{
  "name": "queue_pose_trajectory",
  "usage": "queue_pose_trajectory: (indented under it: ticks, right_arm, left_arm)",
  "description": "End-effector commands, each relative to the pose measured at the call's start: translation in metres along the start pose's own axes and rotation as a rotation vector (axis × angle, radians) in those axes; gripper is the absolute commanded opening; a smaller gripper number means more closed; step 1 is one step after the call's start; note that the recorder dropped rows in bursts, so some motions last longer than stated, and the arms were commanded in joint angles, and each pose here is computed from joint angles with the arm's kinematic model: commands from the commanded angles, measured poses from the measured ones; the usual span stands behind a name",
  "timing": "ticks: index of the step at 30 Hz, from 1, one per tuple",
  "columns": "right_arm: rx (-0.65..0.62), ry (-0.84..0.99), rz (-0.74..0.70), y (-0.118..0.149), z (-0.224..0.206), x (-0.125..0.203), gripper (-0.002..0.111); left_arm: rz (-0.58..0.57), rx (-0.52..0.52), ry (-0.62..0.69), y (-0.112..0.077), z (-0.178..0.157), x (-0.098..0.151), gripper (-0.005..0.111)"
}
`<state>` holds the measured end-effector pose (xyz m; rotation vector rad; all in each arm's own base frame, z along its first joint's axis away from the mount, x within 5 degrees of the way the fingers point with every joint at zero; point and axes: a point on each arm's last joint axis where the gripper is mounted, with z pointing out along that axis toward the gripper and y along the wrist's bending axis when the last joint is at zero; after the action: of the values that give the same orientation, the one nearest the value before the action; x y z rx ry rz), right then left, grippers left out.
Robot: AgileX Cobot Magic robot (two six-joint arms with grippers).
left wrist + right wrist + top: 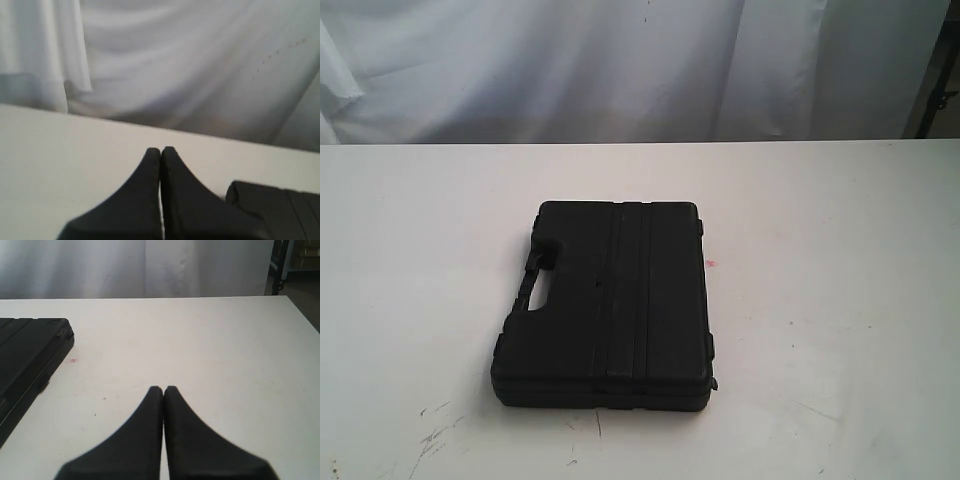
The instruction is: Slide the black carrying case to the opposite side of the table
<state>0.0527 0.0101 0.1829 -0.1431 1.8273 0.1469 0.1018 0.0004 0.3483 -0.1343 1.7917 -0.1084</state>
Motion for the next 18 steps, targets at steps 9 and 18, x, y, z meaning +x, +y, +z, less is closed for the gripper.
queue_pose_trajectory:
  ticks: [9,18]
  right_arm:
    - [0.003,-0.002,0.008,0.0,0.0,0.001,0.0]
    - [0.003,-0.002,0.008,0.0,0.0,0.001,0.0]
  left_arm:
    - [-0.066,-0.039,0.492,0.002,0.077,0.022,0.0]
    - [-0.113,0.099,0.655,-0.011,0.107,0.028,0.0]
